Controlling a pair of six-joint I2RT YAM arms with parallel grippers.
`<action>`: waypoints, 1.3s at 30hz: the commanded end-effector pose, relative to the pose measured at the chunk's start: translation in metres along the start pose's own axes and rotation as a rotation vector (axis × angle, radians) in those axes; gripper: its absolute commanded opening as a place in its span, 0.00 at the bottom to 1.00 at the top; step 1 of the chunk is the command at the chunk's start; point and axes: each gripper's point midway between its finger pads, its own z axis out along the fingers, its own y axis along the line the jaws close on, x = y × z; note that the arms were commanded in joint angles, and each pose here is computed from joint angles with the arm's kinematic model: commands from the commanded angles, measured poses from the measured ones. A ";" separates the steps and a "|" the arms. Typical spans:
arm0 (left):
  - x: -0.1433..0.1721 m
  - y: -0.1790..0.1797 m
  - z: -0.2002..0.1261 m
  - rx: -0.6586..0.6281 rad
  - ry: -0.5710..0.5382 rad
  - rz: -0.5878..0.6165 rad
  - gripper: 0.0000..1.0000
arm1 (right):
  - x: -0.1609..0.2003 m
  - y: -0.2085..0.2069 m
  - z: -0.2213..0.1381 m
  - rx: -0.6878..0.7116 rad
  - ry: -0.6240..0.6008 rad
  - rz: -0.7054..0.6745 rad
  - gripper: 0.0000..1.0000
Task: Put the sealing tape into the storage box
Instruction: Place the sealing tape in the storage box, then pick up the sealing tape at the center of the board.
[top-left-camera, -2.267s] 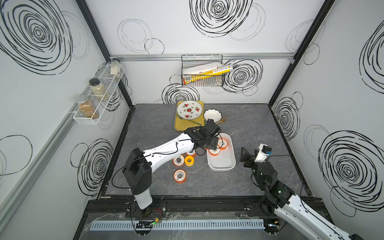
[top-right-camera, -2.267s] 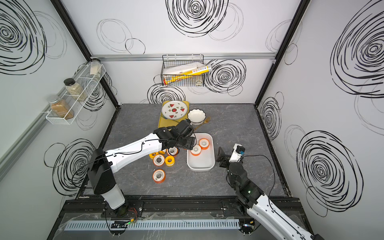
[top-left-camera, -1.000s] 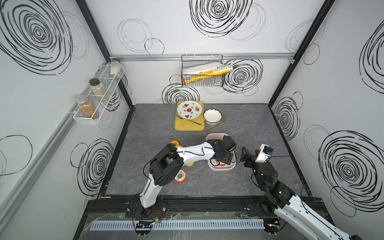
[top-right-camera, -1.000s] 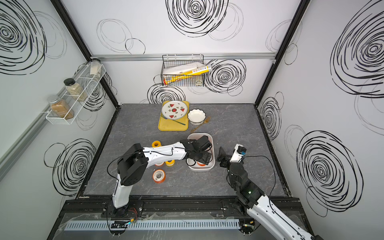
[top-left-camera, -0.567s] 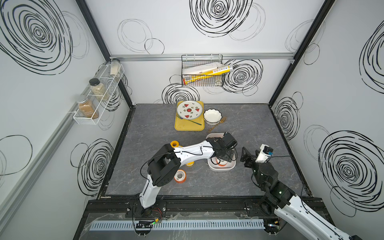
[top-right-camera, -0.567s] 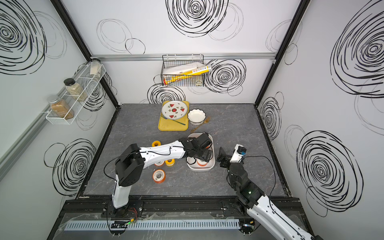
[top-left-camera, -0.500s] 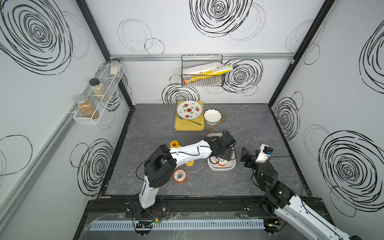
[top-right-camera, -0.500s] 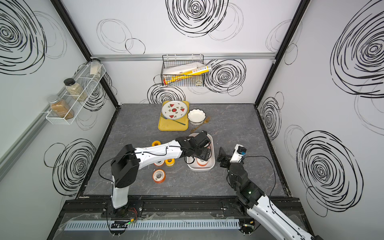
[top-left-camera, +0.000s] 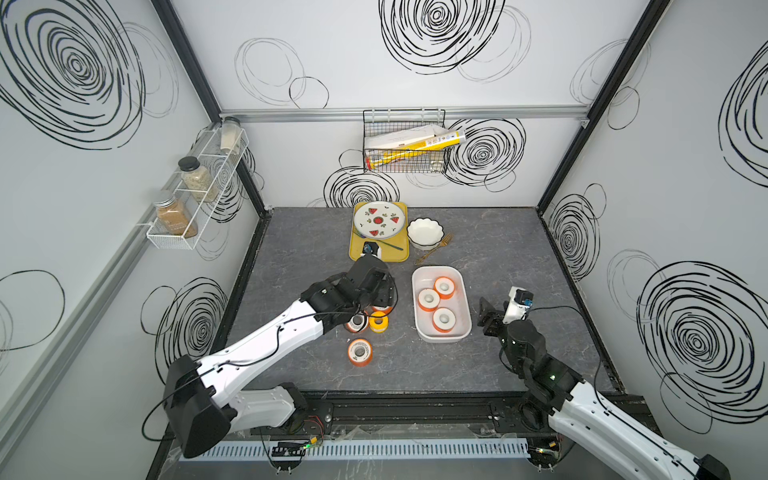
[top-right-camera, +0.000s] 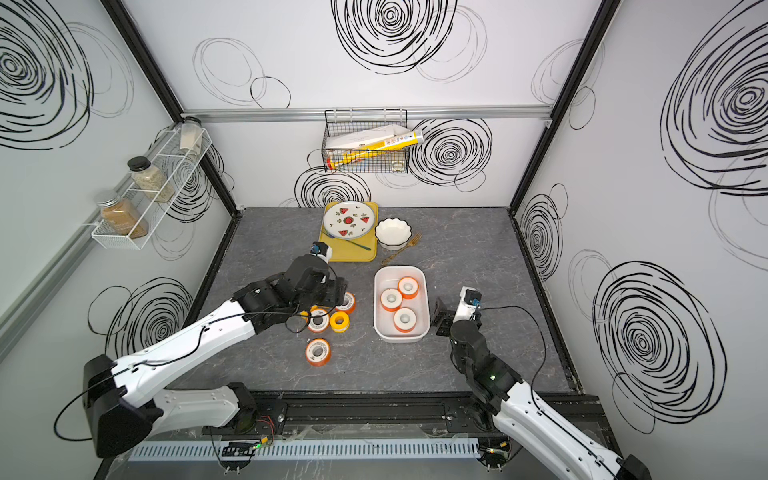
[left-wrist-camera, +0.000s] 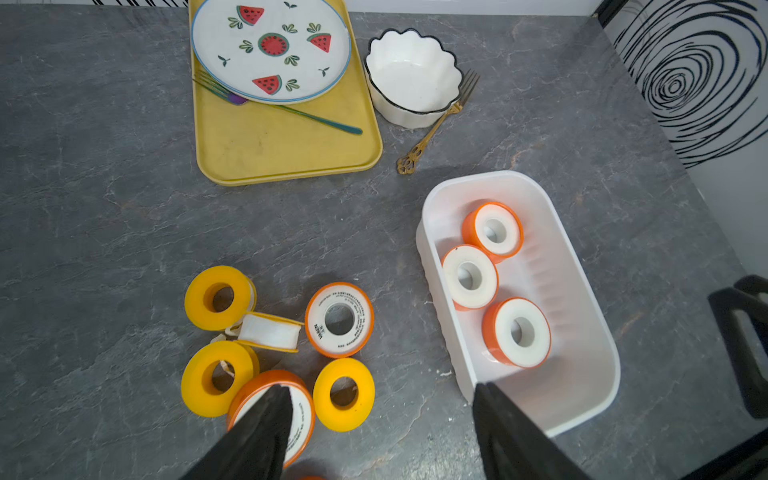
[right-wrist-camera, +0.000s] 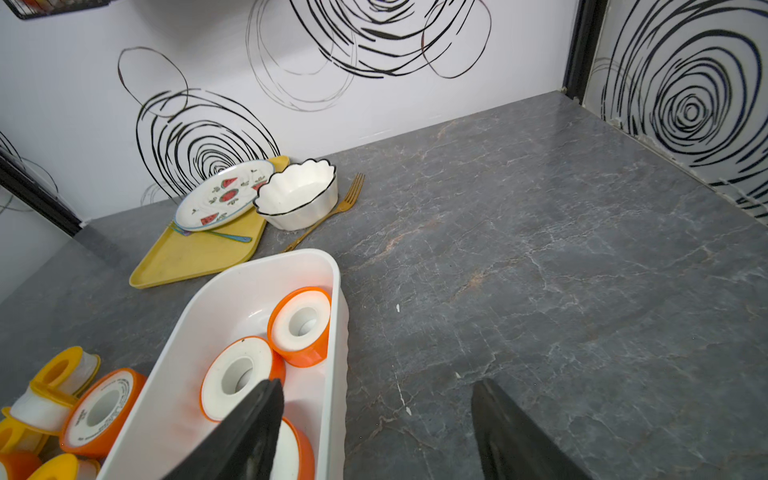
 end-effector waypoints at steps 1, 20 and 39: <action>0.004 0.025 -0.021 -0.060 -0.055 0.013 0.75 | -0.019 0.016 0.001 -0.039 -0.022 -0.009 0.75; 0.010 0.080 -0.067 -0.108 -0.243 -0.066 0.73 | -0.042 0.111 0.015 -0.298 0.219 -0.193 0.73; 0.013 0.083 -0.062 -0.131 -0.228 -0.065 0.74 | 0.059 0.248 0.076 -0.509 0.738 -0.528 0.93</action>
